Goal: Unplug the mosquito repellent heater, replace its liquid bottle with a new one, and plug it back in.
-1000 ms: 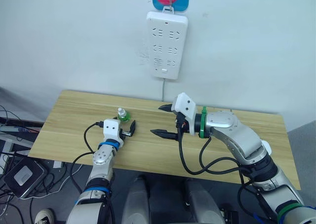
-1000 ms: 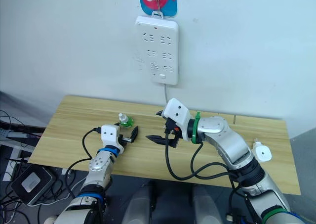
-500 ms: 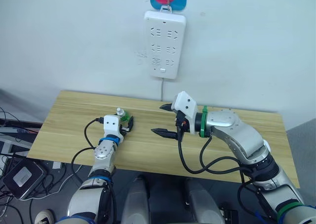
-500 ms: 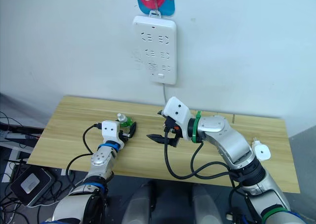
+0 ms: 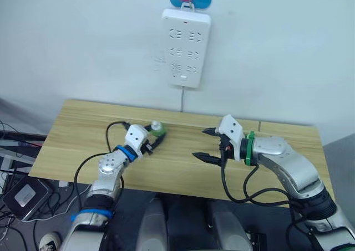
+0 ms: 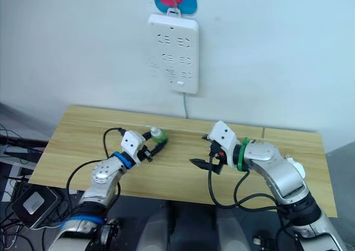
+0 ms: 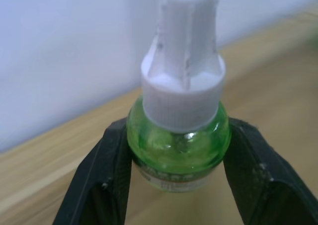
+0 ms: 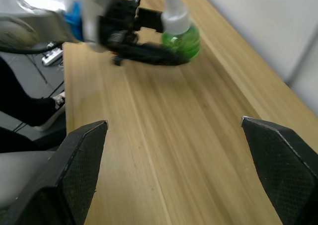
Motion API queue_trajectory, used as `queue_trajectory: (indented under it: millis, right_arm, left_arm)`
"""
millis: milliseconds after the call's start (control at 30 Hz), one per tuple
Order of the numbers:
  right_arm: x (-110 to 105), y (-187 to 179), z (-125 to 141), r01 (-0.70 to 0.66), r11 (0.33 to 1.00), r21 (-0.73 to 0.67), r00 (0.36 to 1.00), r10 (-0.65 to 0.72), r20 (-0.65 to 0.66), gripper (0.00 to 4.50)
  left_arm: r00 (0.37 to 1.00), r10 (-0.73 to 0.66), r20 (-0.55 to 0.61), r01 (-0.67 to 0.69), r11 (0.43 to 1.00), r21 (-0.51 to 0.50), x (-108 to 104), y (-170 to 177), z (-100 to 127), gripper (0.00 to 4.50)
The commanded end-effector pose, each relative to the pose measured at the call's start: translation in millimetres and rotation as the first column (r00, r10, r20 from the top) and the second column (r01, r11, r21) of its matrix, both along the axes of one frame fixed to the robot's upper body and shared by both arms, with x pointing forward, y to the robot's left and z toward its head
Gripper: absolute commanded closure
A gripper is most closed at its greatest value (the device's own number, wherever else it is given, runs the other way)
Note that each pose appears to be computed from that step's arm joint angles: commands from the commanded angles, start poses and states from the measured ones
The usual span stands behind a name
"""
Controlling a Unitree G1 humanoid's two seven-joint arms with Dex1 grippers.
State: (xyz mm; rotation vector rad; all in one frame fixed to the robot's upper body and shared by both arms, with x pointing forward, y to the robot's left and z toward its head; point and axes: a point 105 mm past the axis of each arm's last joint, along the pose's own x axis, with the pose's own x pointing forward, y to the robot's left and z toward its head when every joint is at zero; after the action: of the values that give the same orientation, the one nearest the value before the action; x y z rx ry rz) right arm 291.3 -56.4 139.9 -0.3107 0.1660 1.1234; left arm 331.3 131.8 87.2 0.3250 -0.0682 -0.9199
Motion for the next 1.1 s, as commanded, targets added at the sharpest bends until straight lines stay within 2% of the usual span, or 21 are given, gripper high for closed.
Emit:
queue_trajectory:
  millis: [33,100,233,533,667,900,1033,1100]
  right_arm:
    - [-11.1,15.1,17.1,-0.078,0.994,0.075,0.996,0.074,0.054,0.0]
    - [-16.0,24.7,20.1,-0.113,0.986,0.119,0.993,0.108,0.044,0.0]
    - [-20.9,35.8,24.0,-0.151,0.977,0.153,0.988,0.147,0.04,0.0]
    - [-9.0,42.7,28.7,-0.093,0.974,0.207,0.994,0.08,0.069,0.0]
    - [-7.0,43.5,27.0,-0.084,0.975,0.205,0.994,0.068,0.08,0.94]
    - [-6.3,41.5,23.7,-0.099,0.978,0.184,0.992,0.081,0.101,3.51]
    - [-11.8,41.3,28.2,-0.142,0.969,0.202,0.988,0.125,0.092,3.51]
    - [-18.4,42.7,32.8,-0.213,0.955,0.208,0.977,0.201,0.078,3.51]
  left_arm:
    - [0.966,-0.252,-0.063,0.253,0.967,0.015,-27.1,-23.9,21.9,2.27]
    - [0.934,-0.344,-0.094,0.349,0.936,0.051,-32.8,-27.5,26.8,2.27]
    - [0.905,-0.411,-0.112,0.421,0.902,0.098,-26.9,-29.8,29.7,2.27]
    - [0.889,-0.451,-0.077,0.457,0.885,0.095,-15.7,-37.0,39.8,2.27]
    - [0.884,-0.463,-0.069,0.468,0.88,0.088,-17.0,-40.4,40.4,2.27]
    - [0.885,-0.462,-0.05,0.465,0.882,0.081,-16.5,-41.7,42.7,2.27]
    - [0.883,-0.468,-0.044,0.47,0.88,0.077,-20.6,-41.5,43.0,2.27]
    - [0.868,-0.495,-0.042,0.496,0.865,0.076,-28.1,-44.0,43.4,2.27]
